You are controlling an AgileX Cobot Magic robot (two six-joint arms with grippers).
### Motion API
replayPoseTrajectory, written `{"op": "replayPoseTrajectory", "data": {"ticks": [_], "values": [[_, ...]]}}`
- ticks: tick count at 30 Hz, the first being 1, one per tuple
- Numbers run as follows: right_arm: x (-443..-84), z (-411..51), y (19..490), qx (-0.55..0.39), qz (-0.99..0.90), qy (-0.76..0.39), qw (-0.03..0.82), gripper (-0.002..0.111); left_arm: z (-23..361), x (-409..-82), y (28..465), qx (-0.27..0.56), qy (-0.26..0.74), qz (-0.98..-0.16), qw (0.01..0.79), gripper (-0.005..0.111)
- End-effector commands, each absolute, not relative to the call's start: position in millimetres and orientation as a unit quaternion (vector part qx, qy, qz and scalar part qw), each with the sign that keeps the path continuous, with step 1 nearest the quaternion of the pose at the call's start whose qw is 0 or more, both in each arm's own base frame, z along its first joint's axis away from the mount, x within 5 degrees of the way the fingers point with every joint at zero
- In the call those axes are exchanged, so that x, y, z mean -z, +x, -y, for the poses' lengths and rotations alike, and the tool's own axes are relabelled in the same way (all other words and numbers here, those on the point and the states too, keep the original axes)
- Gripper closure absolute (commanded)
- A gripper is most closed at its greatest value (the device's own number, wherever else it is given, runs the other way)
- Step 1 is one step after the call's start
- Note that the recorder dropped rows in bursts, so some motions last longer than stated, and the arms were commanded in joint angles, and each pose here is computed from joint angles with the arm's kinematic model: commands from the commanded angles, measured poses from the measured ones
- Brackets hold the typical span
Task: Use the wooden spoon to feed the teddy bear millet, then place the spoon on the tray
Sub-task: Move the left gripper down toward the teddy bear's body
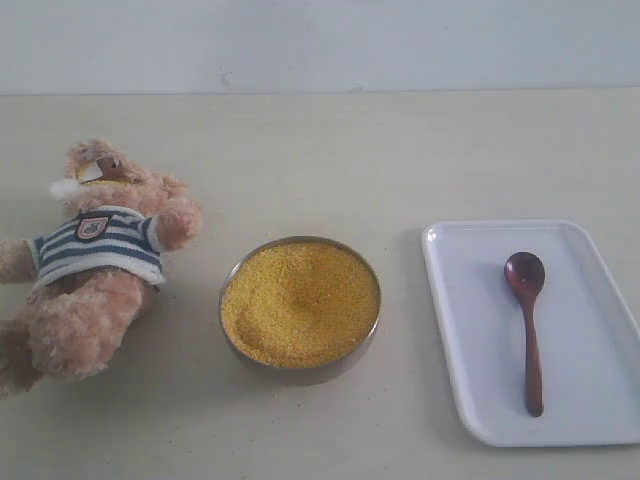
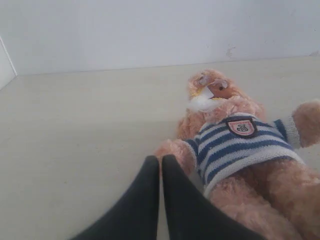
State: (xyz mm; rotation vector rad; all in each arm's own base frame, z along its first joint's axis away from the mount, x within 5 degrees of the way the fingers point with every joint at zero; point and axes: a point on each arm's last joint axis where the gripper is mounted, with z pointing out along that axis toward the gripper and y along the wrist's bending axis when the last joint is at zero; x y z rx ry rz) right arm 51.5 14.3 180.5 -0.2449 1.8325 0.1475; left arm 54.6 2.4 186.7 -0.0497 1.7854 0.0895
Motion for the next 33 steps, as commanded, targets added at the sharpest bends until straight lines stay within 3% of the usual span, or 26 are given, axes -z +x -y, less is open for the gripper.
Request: {"op": "replayPoseTrajectory", "data": {"ticks": [1, 21, 29, 31, 33], "values": [[-180.7, -14.3, 51.2, -0.063, -0.789, -0.109, 0.601, 0.107, -2.2, -185.9, 54.5, -0.036, -0.024, -0.778, 0.626, 0.103], [-181.7, -14.9, 51.3, -0.072, -0.787, -0.102, 0.604, 0.107, -4.3, -191.7, 55.4, -0.054, -0.022, -0.758, 0.650, 0.103], [-181.7, -14.9, 51.3, -0.072, -0.787, -0.102, 0.604, 0.107, -15.4, -233.5, 49.9, -0.049, -0.108, -0.577, 0.808, 0.103], [-181.7, -14.9, 51.3, -0.072, -0.787, -0.102, 0.604, 0.107, -19.6, -247.6, 42.5, 0.007, -0.166, -0.490, 0.856, 0.103], [-181.7, -14.9, 51.3, -0.072, -0.787, -0.102, 0.604, 0.107, -19.9, -258.5, 37.4, 0.143, -0.233, -0.419, 0.866, 0.103]]}}
